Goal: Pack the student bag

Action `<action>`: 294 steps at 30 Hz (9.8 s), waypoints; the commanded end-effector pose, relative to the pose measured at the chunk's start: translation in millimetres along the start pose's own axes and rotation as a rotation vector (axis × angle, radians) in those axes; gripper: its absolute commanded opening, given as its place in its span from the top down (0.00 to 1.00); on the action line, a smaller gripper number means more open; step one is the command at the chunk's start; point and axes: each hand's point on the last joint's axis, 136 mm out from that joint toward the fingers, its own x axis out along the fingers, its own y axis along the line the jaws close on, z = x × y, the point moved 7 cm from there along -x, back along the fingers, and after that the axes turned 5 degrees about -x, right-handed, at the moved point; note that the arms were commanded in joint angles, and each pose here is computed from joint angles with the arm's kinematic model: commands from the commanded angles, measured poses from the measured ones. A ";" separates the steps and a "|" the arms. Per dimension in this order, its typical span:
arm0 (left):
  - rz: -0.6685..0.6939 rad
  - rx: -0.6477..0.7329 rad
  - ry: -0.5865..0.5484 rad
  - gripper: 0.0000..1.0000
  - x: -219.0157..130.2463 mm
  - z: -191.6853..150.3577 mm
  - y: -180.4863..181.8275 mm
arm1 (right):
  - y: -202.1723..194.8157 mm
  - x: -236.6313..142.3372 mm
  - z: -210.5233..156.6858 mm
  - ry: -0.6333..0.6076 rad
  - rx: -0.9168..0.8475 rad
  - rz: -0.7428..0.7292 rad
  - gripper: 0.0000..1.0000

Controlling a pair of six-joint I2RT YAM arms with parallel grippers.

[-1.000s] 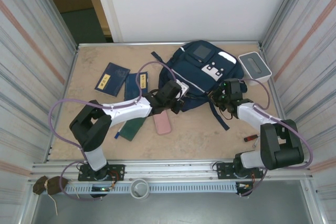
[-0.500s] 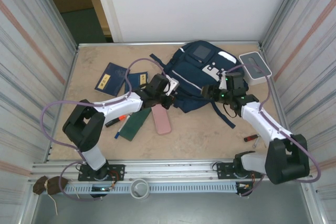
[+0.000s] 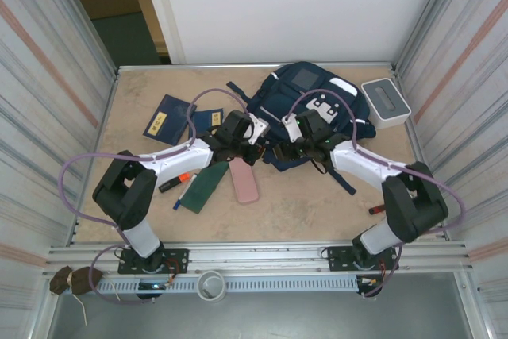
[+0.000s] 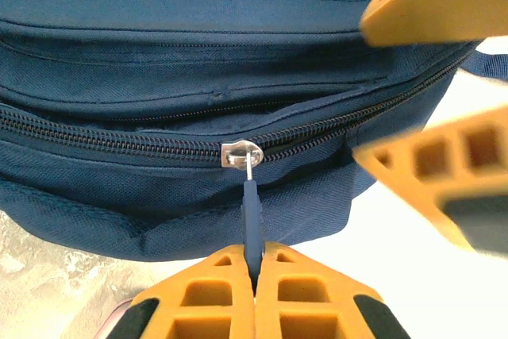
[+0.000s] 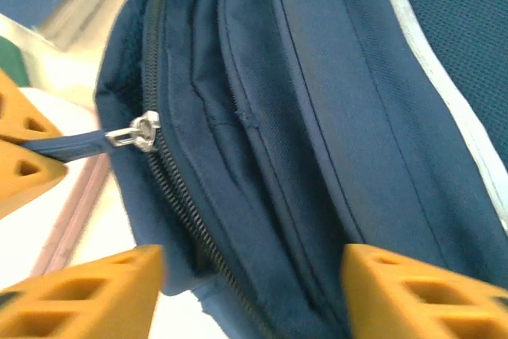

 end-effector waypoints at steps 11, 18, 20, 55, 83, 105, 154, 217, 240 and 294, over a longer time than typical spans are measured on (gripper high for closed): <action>0.208 -0.116 -0.046 1.00 -24.1 4.5 46.1 | -32.1 -39.2 -28.4 0.014 0.122 -0.108 0.97; 0.165 -0.111 -0.027 1.00 -26.3 4.3 42.5 | -36.9 -58.1 -24.0 -0.043 0.221 -0.049 0.87; 0.067 -0.120 -0.044 1.00 -30.9 8.8 30.1 | -26.3 -63.9 -14.9 -0.092 0.180 0.012 0.71; 0.267 -0.238 -0.086 1.00 -42.3 21.8 87.1 | 22.2 -70.3 -22.8 -0.196 -0.002 0.270 1.00; 0.117 -0.299 -0.209 0.61 -39.5 45.8 89.2 | -4.0 -45.4 27.4 -0.067 0.258 0.311 0.95; 0.054 -0.461 -0.037 0.39 -46.1 -20.5 40.2 | -34.0 -21.0 13.4 0.164 0.091 -0.148 0.40; 0.175 -0.486 -0.106 0.24 -76.5 -16.4 56.0 | -50.0 -105.7 129.7 -0.036 0.110 -0.044 1.00; 0.210 -0.809 0.155 0.47 -23.1 -62.9 235.8 | 105.1 172.2 126.6 0.155 0.500 0.096 0.37; 0.030 -0.840 0.086 0.59 -16.0 -43.9 225.1 | 74.3 146.5 170.8 -0.021 0.646 0.246 1.00; -0.105 -0.937 -0.293 0.35 -85.2 -5.6 218.2 | 27.8 79.1 201.6 -0.219 0.725 0.569 1.00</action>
